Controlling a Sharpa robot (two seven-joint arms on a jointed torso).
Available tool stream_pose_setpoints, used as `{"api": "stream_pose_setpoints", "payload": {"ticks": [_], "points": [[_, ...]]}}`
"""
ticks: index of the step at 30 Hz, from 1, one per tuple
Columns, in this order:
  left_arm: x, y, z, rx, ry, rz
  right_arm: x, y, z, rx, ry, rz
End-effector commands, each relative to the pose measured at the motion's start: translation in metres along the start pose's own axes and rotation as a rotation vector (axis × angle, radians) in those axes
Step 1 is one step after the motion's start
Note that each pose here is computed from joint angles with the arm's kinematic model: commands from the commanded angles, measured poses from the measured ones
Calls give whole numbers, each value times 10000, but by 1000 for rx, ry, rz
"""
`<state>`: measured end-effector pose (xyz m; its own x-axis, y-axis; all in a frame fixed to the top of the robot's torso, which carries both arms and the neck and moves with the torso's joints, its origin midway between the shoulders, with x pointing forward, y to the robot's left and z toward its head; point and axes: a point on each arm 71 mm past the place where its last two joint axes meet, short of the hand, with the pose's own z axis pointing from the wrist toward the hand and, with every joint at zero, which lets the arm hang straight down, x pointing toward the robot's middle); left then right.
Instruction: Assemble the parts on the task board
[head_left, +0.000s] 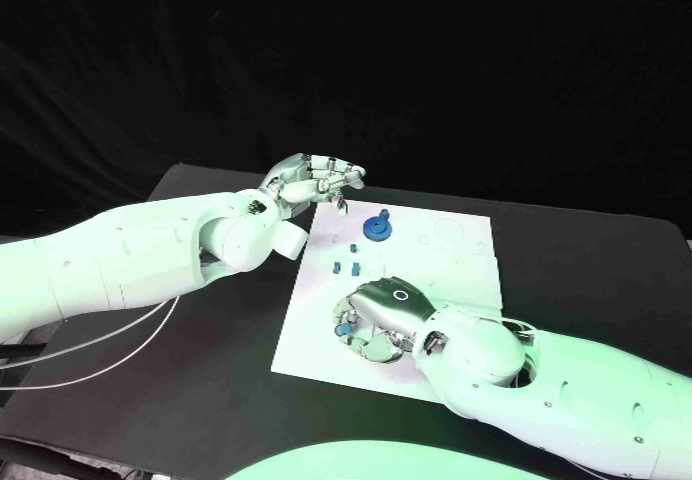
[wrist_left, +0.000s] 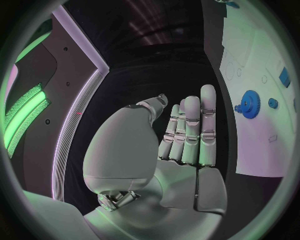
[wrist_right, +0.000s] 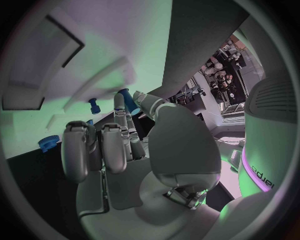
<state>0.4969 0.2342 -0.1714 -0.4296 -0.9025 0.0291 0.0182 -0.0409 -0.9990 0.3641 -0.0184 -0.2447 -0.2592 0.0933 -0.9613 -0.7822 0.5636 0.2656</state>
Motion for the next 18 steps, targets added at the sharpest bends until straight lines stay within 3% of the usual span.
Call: {"api": "stream_pose_setpoints", "payload": {"ticks": [1, 18], "points": [[21, -6, 4, 3, 17, -12, 1, 1, -1, 1, -3, -9], [14, -4, -1, -1, 19, -13, -40, 29, -18, -13, -52, 25]]}}
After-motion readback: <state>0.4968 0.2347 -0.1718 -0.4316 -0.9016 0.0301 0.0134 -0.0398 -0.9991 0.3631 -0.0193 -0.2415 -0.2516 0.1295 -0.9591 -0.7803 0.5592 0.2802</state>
